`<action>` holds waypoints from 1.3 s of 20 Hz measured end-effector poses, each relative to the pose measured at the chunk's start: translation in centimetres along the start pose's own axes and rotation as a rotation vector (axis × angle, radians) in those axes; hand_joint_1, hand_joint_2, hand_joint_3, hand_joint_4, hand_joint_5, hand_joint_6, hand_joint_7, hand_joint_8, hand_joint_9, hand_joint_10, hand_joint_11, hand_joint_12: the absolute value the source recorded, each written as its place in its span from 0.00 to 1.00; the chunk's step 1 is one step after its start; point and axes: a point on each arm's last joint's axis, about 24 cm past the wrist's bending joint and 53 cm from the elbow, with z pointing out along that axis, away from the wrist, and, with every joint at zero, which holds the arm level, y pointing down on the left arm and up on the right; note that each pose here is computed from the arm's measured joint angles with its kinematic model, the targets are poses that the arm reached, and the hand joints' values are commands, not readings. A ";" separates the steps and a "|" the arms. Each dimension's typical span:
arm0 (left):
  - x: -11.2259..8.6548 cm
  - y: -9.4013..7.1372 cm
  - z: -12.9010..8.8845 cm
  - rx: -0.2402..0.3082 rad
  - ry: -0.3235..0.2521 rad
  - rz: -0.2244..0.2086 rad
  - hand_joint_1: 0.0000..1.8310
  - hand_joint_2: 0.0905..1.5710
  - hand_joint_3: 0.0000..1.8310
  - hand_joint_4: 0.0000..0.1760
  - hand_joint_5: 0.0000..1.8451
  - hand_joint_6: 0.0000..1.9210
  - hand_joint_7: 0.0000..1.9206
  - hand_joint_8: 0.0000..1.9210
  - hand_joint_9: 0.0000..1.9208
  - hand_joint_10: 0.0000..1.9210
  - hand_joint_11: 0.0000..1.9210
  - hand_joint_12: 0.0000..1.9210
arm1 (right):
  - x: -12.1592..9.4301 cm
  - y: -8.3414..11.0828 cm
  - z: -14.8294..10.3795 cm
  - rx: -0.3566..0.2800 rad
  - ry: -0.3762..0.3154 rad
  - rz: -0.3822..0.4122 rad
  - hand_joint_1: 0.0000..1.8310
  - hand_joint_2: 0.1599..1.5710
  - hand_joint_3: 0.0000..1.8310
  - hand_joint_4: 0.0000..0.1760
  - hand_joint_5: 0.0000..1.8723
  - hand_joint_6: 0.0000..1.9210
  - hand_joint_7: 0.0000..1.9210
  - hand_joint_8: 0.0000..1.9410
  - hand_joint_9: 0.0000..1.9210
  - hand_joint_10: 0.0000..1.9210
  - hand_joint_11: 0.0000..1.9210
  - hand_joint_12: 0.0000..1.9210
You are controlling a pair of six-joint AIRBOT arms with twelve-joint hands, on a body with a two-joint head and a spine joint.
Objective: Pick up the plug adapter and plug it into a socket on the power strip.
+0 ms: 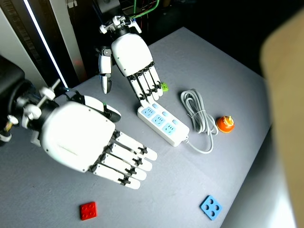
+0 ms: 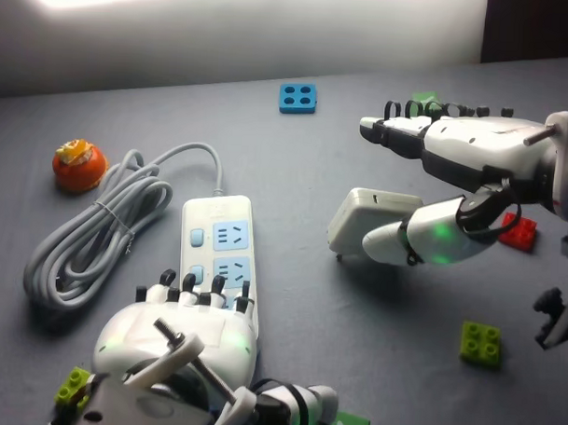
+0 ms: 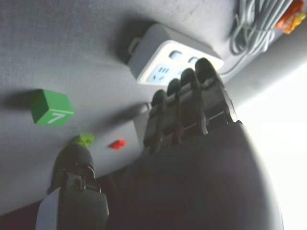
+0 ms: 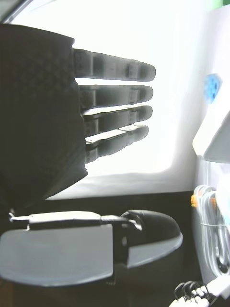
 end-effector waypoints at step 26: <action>2.6 0.6 0.4 0.021 0.047 0.033 0.01 0.73 0.00 0.00 0.04 0.00 0.04 0.00 0.04 0.00 0.00 0.16 | 2.5 -1.5 6.1 0.000 0.109 0.065 0.37 0.67 0.00 0.00 0.00 0.00 0.00 0.00 0.00 0.00 0.01 0.02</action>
